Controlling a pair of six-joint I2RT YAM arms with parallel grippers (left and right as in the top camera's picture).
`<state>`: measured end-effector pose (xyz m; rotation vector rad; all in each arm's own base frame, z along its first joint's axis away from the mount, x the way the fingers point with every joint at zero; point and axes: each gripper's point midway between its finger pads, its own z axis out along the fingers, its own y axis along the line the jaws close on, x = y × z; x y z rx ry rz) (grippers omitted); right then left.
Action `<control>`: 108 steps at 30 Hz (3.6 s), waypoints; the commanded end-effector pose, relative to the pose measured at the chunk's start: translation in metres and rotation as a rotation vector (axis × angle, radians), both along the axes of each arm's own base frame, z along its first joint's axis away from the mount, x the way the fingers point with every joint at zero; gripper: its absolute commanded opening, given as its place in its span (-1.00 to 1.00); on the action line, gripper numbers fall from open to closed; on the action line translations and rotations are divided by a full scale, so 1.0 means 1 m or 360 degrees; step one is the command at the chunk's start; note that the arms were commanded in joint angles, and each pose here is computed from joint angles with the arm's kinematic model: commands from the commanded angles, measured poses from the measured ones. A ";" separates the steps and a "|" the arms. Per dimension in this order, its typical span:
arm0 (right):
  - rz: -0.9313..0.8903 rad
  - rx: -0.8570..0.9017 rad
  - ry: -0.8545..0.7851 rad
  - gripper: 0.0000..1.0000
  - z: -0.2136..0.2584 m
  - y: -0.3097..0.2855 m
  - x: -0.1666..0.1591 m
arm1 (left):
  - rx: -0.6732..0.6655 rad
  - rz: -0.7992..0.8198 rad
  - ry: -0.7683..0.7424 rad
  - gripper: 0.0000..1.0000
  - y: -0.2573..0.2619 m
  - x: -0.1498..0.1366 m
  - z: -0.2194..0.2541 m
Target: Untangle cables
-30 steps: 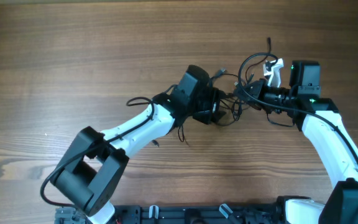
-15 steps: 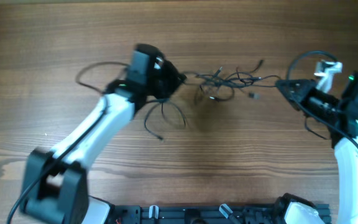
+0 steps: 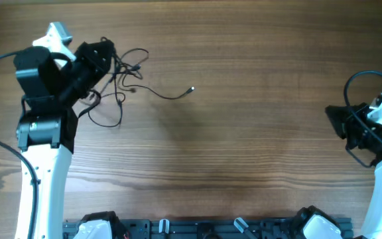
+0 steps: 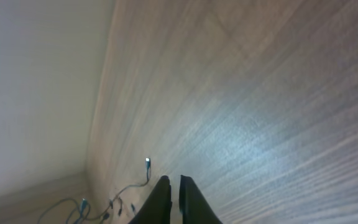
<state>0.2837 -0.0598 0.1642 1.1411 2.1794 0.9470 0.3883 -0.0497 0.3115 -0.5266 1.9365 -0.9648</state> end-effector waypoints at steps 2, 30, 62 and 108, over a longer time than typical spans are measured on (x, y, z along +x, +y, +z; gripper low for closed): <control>0.0152 -0.0070 0.0027 -0.80 -0.002 0.011 -0.014 | 0.0056 -0.0333 -0.0081 -0.92 -0.047 -0.010 0.003; 0.1817 -0.0814 -0.1230 0.73 0.048 0.271 0.009 | 0.0136 -0.1412 -0.0567 -0.92 -0.172 -0.093 0.028; 0.0041 -0.1934 -0.0539 -0.91 0.110 0.055 0.048 | 0.0323 -0.0018 0.0432 -0.92 0.007 -0.024 -0.077; 0.0416 -0.1115 -0.0338 0.99 0.048 0.100 0.018 | 0.0301 -0.0737 0.0877 0.65 -0.230 -0.058 -0.208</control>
